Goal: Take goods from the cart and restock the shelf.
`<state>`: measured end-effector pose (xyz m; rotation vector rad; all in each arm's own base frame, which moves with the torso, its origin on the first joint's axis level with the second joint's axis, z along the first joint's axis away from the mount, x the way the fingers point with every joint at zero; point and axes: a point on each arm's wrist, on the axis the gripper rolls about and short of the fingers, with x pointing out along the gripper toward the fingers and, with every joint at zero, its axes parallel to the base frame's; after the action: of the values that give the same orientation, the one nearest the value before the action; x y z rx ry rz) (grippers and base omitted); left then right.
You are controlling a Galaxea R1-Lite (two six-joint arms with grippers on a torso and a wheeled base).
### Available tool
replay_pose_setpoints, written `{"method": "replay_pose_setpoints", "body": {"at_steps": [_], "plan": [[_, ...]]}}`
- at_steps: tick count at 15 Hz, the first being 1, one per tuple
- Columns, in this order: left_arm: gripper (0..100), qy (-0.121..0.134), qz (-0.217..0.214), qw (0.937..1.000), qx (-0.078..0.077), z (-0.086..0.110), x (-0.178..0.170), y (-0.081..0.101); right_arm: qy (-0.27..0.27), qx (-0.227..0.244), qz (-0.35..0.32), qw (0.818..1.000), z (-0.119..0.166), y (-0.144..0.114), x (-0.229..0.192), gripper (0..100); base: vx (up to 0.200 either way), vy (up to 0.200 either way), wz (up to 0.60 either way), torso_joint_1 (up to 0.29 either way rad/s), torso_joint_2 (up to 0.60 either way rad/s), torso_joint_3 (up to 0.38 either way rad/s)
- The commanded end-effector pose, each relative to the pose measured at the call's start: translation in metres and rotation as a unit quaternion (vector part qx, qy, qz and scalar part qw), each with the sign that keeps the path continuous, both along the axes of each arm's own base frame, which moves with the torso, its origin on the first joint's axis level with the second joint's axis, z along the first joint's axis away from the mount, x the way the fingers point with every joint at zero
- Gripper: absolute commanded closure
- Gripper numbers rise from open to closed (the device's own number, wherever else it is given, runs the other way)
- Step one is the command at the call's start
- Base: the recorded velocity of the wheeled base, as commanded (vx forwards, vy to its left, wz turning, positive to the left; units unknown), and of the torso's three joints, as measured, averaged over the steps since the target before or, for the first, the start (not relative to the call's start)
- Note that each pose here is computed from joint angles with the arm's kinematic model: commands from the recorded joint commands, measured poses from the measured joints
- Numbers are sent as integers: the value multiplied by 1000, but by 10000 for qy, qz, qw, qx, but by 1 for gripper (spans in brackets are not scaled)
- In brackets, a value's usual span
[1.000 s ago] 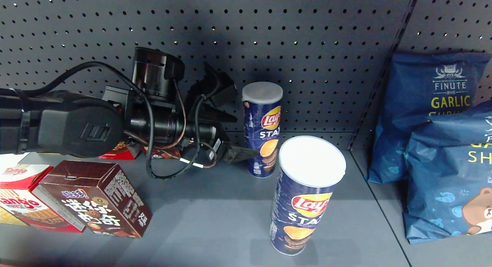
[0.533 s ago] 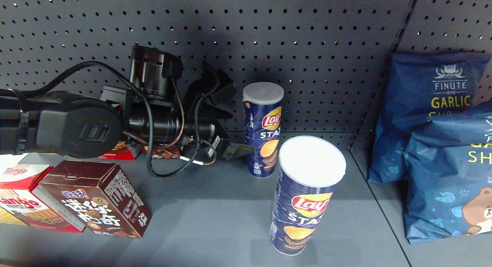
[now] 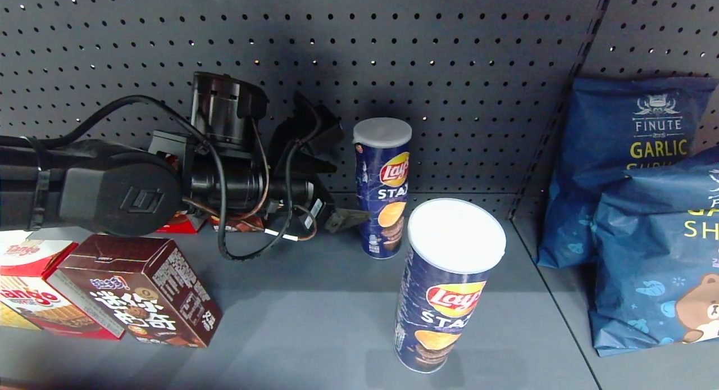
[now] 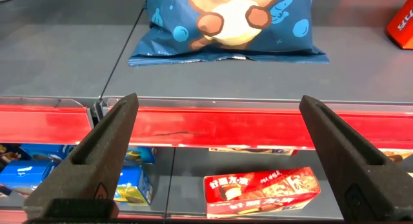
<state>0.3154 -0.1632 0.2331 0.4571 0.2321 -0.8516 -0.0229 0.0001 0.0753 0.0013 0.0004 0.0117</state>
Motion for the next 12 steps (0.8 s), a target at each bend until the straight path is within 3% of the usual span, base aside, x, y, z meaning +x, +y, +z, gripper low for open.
{"method": "replay_pose_setpoints", "body": {"at_steps": [1, 6, 8, 12], "plan": [[0, -26, 48, 10000, 4, -3, 3, -1, 6, 1, 3, 10000, 0, 0, 0, 0, 0, 0, 0, 0, 0, 0], [0, -3, 57, 10000, 9, -4, 1, 2, 6, 1, 3, 10000, 0, 0, 0, 0, 0, 0, 0, 0, 0, 0], [0, -214, 19, 9997, -119, 16, -21, 9, 6, 1, 3, 10000, 0, 0, 0, 0, 0, 0, 0, 0, 0, 0], [0, -435, 166, 9988, -137, 33, -42, 14, 6, 1, 3, 10000, 0, 0, 0, 0, 0, 0, 0, 0, 0, 0]]}}
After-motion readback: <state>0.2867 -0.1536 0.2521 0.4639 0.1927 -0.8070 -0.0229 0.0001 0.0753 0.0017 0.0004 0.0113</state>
